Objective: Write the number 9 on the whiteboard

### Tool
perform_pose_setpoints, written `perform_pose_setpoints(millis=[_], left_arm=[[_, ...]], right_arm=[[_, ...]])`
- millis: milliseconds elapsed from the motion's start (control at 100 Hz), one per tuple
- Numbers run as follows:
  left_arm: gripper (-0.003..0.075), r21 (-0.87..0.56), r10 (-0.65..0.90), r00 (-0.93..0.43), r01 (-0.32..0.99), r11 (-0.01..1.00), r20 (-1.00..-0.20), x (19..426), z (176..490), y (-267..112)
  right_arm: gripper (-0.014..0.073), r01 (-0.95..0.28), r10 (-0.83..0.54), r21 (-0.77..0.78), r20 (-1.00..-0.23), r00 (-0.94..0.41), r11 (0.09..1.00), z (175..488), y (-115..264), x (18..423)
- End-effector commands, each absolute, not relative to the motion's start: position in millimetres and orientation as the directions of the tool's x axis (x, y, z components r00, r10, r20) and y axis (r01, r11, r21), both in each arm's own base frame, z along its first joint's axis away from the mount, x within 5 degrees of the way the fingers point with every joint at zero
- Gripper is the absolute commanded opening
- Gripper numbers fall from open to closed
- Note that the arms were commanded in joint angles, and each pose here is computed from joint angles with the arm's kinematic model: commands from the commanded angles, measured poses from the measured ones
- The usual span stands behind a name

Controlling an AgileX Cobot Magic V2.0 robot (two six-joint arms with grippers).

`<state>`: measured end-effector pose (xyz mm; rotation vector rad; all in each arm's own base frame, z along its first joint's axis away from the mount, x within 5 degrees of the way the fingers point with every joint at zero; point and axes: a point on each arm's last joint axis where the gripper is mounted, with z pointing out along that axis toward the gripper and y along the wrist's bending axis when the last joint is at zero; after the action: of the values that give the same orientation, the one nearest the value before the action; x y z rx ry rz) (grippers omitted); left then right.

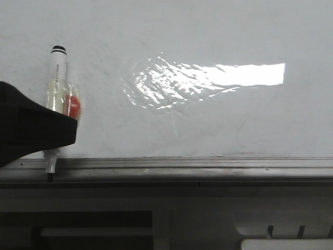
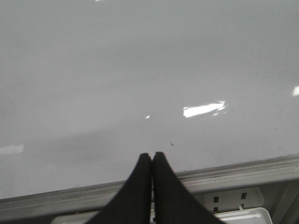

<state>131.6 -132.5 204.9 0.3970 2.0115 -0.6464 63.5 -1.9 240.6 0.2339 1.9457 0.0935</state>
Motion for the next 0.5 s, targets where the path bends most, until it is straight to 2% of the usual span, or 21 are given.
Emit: perform_pose_setpoints(millis=[0,130,200,420,470,490], left_arm=[[0.0439,-0.296,-0.057,-0.43,0.514,0.806,-0.901,139,217,-138],[0.0433,-0.314,-0.075,-0.457,0.475,0.822,-0.886,143,211,-139],[0.0382,-0.31,-0.066,-0.466,0.47,0.826,-0.883,144,208,-140],[0.0042,-0.307,-0.059,-0.473,0.469,0.828,-0.879,144,206,-141],[-0.0022,-0.307,-0.059,-0.473,0.469,0.828,-0.879,144,206,-141],[-0.0018,-0.306,-0.057,-0.472,0.47,0.828,-0.88,144,206,-141]], right_arm=[[-0.0069,0.113,0.192,0.167,-0.94,-0.281,0.98,257,-3,67],[-0.0069,0.11,0.195,0.172,-0.946,-0.257,0.979,259,-3,68],[-0.0069,0.102,0.213,0.192,-0.942,-0.259,0.976,259,-2,68],[-0.0069,-0.016,0.18,0.195,-0.93,-0.32,0.981,255,7,67],[-0.0069,-0.058,0.166,0.195,-0.93,-0.329,0.979,255,10,66],[-0.0069,-0.076,0.16,0.195,-0.93,-0.332,0.978,255,11,66]])
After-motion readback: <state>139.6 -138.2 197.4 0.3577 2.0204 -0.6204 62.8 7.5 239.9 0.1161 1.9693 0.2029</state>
